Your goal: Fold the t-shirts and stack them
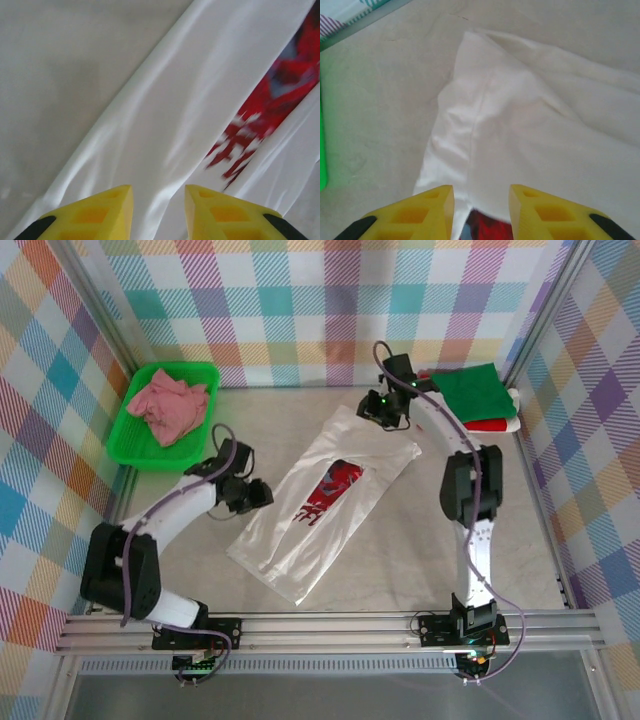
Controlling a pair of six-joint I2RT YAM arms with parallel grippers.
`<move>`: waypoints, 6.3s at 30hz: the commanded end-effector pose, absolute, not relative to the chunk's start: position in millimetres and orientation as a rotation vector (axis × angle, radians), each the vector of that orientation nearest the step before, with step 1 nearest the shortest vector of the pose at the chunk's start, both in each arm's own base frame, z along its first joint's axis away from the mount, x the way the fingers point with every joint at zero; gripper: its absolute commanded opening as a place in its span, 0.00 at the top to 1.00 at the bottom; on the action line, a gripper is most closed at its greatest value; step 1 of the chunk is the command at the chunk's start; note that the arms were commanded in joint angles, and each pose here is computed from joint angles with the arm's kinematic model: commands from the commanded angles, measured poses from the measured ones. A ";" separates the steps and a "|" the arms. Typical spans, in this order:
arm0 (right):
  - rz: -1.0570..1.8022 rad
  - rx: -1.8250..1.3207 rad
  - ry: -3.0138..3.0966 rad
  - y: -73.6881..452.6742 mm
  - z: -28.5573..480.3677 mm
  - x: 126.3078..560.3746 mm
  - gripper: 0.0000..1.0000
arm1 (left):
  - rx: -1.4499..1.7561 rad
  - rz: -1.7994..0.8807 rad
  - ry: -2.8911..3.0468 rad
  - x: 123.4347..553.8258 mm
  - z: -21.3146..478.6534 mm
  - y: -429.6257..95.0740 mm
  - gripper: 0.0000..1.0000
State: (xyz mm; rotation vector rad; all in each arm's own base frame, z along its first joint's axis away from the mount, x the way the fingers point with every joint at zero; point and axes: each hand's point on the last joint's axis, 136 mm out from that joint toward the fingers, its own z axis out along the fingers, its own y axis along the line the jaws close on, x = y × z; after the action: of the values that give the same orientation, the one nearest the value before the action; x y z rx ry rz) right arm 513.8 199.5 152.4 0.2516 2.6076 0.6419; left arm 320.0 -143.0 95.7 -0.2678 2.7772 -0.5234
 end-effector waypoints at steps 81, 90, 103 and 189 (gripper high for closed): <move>1.016 0.159 2.358 232.6 192.8 617.2 0.70 | -0.318 -0.634 2.454 617.8 133.5 -193.9 0.63; 0.934 0.014 2.417 231.9 231.8 470.7 0.60 | -0.309 -0.671 2.333 496.2 216.2 -167.5 0.58; 1.168 0.136 2.596 209.0 106.8 220.8 0.48 | -0.140 -0.940 2.788 243.5 88.0 -170.6 0.48; 1.211 0.285 2.868 237.9 27.2 184.6 0.60 | -0.084 -0.785 2.923 205.9 25.7 -193.0 0.91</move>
State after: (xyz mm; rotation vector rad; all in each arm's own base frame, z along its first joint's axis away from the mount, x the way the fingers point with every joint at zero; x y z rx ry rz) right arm 181.5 236.2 27.0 0.2689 2.8573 1.2357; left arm 209.9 -192.5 26.6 -0.0990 2.9301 -0.7846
